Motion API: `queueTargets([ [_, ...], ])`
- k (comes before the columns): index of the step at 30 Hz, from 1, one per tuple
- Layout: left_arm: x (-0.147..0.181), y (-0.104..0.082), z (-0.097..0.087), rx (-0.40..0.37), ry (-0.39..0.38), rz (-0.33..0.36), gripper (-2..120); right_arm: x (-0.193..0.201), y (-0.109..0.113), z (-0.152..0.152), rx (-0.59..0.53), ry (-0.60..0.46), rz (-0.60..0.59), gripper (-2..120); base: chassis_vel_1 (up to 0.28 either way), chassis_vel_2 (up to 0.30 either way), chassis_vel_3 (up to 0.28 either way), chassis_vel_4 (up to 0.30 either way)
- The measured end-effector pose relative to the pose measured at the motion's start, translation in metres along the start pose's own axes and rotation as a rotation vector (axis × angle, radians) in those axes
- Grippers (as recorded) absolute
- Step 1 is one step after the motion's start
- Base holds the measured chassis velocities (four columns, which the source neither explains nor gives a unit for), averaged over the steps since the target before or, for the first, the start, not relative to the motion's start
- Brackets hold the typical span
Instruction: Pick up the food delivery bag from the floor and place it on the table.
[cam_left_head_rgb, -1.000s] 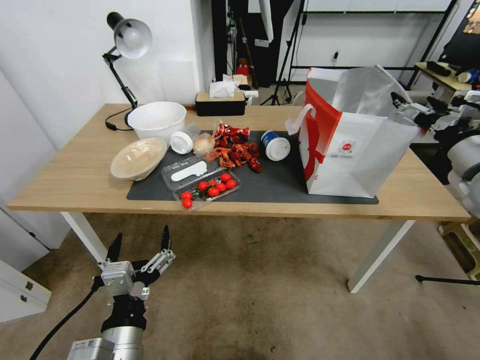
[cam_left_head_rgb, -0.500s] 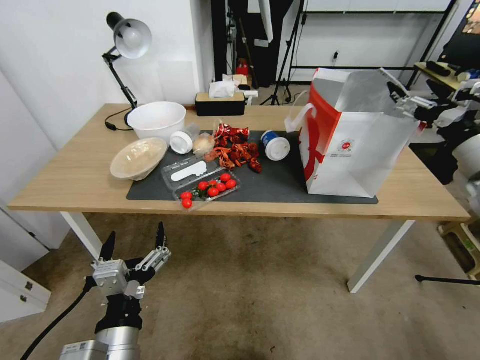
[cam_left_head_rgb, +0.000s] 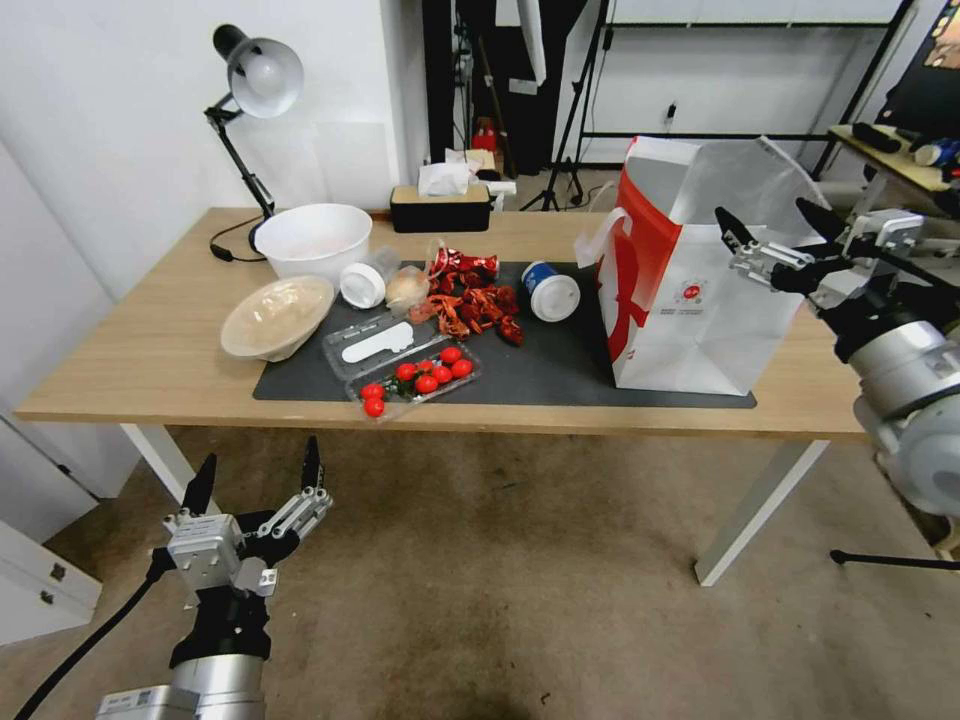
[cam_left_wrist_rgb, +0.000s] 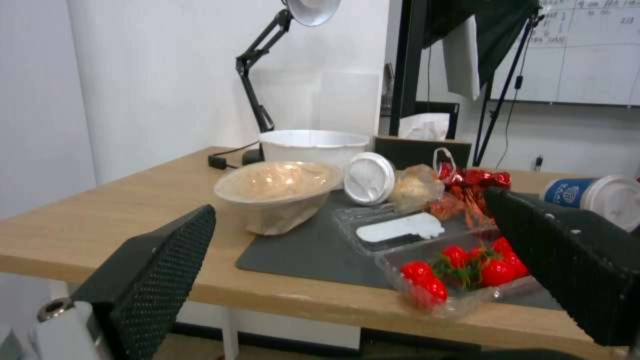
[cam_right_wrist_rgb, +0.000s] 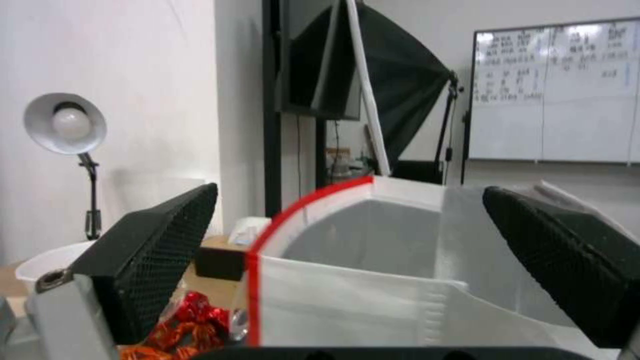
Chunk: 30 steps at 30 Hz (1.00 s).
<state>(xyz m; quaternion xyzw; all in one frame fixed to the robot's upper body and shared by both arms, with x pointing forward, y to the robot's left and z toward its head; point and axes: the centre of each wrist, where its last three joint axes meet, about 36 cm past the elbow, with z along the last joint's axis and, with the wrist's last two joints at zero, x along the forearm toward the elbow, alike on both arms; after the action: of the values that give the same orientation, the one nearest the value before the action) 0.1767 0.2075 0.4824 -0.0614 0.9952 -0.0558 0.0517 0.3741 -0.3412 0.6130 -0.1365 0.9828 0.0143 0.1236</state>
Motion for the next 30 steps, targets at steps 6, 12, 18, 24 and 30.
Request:
queueTargets([
  [6, -0.002, 0.002, -0.001, -0.013, -0.017, 0.007, 100, 0.017, 0.029, 0.005, 0.046, -0.028, -0.001, 100, 0.000, 0.000, 0.000, 0.000],
  [12, -0.003, 0.003, 0.003, -0.027, -0.035, 0.024, 100, 0.044, 0.048, 0.026, 0.085, -0.030, 0.045, 100, 0.000, 0.000, 0.000, 0.000],
  [18, -0.005, 0.003, 0.012, -0.039, -0.044, 0.038, 100, 0.078, 0.059, 0.058, 0.090, 0.008, 0.107, 100, 0.000, 0.000, 0.000, 0.000],
  [24, -0.007, 0.004, 0.023, -0.045, -0.038, 0.050, 100, 0.104, 0.060, 0.088, 0.080, 0.083, 0.133, 100, 0.000, 0.000, 0.000, 0.000],
  [30, -0.009, 0.004, 0.037, -0.047, -0.026, 0.072, 100, 0.127, 0.056, 0.118, 0.075, 0.149, 0.155, 100, 0.000, 0.000, 0.000, 0.000],
])
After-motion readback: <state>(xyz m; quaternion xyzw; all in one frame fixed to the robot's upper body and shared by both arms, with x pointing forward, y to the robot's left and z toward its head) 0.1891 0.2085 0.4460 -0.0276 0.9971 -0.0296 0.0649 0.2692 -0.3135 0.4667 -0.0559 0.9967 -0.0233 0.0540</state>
